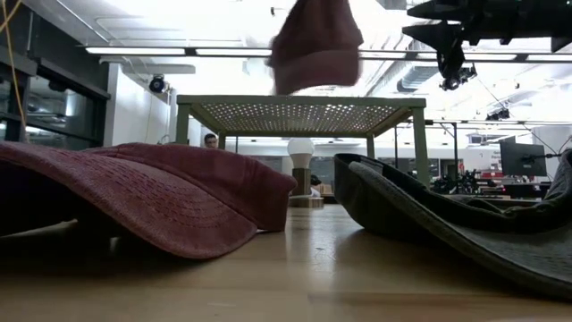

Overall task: Pick & Place hat
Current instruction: Put the right red cap on the shelf

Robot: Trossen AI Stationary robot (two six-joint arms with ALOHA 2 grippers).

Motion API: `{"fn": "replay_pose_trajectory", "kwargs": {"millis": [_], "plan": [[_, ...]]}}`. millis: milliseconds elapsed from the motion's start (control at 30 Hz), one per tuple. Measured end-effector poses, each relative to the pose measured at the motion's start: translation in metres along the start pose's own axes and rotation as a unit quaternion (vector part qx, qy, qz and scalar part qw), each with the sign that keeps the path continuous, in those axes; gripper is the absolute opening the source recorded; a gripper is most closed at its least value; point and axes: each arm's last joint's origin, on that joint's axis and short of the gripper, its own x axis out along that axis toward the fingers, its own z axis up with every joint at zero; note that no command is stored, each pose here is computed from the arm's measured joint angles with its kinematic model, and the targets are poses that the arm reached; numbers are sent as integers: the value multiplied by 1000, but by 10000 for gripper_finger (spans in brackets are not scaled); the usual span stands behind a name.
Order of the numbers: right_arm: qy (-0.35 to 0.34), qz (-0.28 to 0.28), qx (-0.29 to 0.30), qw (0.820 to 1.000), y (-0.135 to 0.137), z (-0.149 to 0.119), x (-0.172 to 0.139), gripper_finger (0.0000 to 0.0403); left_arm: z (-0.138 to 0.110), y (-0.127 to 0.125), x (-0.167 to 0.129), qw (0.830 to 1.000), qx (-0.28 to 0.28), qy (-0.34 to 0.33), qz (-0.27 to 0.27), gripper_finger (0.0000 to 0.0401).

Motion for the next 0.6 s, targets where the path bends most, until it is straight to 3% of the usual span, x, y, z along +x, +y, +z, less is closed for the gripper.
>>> {"fn": "replay_pose_trajectory", "kwargs": {"millis": [267, 600], "plan": [[32, -82, -33, 996, -2, 15, -7, 135, 12, 6, 22, 999, -41, 2, -18, 51], [49, -116, -53, 991, 1, 27, -10, 135, -14, 30, 44, 991, -101, 17, -81, 51]]}}
